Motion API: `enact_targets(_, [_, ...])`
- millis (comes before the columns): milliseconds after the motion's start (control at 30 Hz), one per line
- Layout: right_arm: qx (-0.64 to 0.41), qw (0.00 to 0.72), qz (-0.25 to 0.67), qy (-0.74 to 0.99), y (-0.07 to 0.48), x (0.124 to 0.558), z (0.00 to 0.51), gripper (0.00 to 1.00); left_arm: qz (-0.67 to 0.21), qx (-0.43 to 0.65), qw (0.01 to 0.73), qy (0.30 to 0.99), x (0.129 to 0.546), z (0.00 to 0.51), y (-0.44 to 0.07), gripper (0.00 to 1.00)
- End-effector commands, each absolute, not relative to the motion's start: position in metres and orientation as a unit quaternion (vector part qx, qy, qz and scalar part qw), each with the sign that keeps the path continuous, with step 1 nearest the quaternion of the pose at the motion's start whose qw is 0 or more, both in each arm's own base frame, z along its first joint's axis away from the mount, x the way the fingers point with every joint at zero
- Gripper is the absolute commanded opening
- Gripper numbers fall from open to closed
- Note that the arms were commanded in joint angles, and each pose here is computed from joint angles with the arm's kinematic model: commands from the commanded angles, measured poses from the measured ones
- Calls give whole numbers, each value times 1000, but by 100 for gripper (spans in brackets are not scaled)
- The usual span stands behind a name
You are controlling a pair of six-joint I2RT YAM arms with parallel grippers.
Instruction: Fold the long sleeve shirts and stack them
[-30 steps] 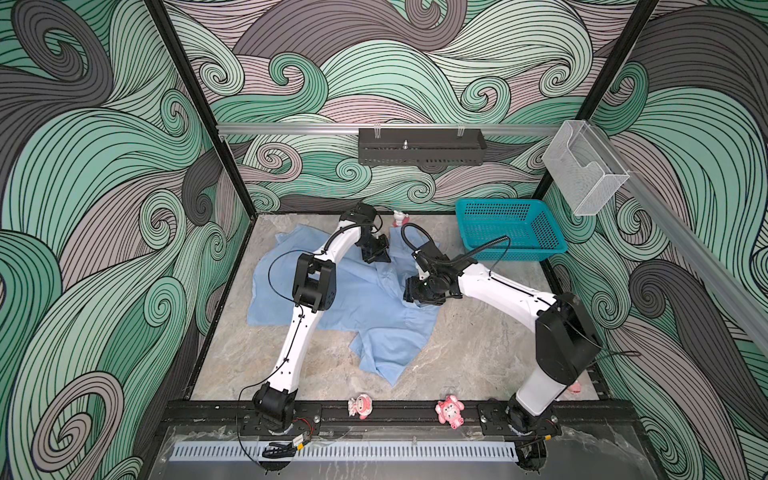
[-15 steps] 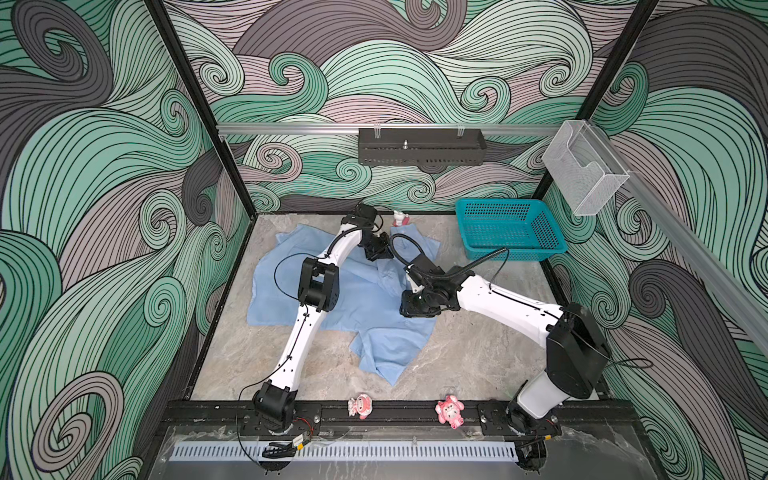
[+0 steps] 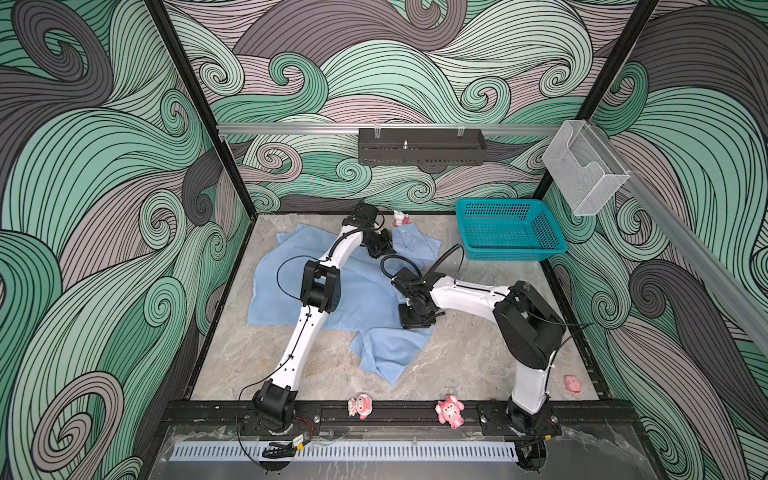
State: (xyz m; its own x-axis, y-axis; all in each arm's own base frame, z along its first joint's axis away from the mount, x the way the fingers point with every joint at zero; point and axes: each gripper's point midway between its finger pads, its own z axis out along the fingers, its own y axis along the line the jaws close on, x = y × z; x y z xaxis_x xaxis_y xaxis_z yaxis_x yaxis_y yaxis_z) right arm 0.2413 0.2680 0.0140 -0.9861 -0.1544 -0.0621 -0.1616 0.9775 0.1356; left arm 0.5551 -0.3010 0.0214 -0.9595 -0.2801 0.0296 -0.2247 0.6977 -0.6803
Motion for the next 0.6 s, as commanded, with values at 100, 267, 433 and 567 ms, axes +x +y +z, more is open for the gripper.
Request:
enact_targets(100, [-88,-51,28,994,237,153,12,41,-345,-181,52,919,572,2,-283,4])
enact_targets(267, [-93,-53,40,993,236,128,19,44,-358,-189,53,913,576,4,-287,5])
enact_targets(433, [-99,34,62,993,246,174,63,56,-390,-164,77,903,581,46,-295,25])
enact_targets(567, [-85,80,82,990,251,224,90,62,-419,-137,145,886,588,133,-276,53])
